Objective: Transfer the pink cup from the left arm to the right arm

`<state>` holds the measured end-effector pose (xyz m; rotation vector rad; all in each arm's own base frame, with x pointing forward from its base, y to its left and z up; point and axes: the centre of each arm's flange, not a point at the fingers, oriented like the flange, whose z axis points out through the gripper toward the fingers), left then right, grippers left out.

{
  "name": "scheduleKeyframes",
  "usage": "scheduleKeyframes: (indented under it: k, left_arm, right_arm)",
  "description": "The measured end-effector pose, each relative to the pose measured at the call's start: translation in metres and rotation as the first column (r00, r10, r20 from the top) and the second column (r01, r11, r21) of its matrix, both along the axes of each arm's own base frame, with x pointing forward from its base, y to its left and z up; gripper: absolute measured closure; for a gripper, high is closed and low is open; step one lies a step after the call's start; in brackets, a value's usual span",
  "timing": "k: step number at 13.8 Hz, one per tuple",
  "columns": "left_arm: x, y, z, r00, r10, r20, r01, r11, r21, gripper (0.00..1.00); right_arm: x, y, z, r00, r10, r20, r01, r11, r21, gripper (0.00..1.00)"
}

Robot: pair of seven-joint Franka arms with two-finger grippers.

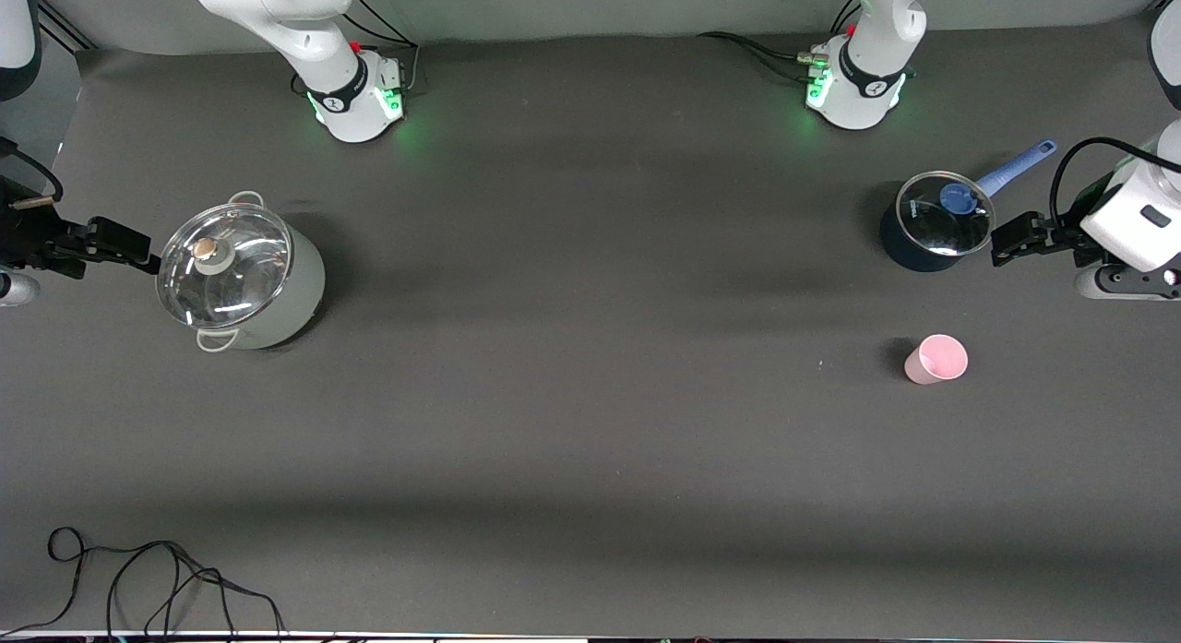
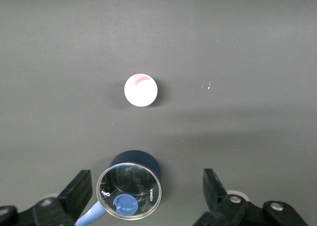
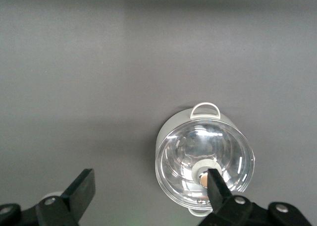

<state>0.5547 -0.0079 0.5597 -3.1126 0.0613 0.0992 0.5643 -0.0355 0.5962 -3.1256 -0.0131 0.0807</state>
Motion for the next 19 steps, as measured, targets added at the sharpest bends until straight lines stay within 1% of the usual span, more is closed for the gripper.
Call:
scheduleKeyframes:
  k: [7, 9, 13, 14, 16, 19]
  left_arm:
    - [0.0, 0.003, -0.001, 1.0, 0.003, -0.003, -0.003, 1.0, 0.0, 0.0]
    - [0.0, 0.006, -0.002, 1.0, -0.016, -0.004, 0.016, 1.0, -0.002, 0.0]
    - [-0.001, 0.039, -0.002, 0.995, -0.103, -0.009, 0.103, 0.995, -0.013, 0.0]
    - [-0.002, 0.047, -0.003, 0.989, -0.145, -0.01, 0.145, 0.989, -0.017, 0.0]
    - [-0.002, 0.065, -0.004, 0.971, -0.24, -0.006, 0.24, 0.971, -0.025, 0.0]
    - [-0.002, 0.096, -0.01, 0.93, -0.367, 0.013, 0.367, 0.929, -0.05, 0.0]
  right_arm:
    - [0.0, 0.0, 0.0, 1.0, 0.0, 0.001, 0.0, 1.0, 0.0, 0.0]
    - [0.0, 0.0, 0.0, 1.0, 0.0, 0.001, 0.0, 1.0, 0.0, 0.0]
    - [0.0, 0.0, 0.0, 1.0, 0.0, 0.001, 0.0, 1.0, 0.0, 0.0]
    - [0.0, 0.0, 0.0, 1.0, 0.0, 0.001, 0.0, 1.0, 0.0, 0.0]
    - [0.0, 0.0, 0.0, 1.0, 0.0, 0.001, 0.0, 1.0, 0.0, 0.0]
    - [0.0, 0.0, 0.0, 1.0, 0.0, 0.001, 0.0, 1.0, 0.0, 0.0]
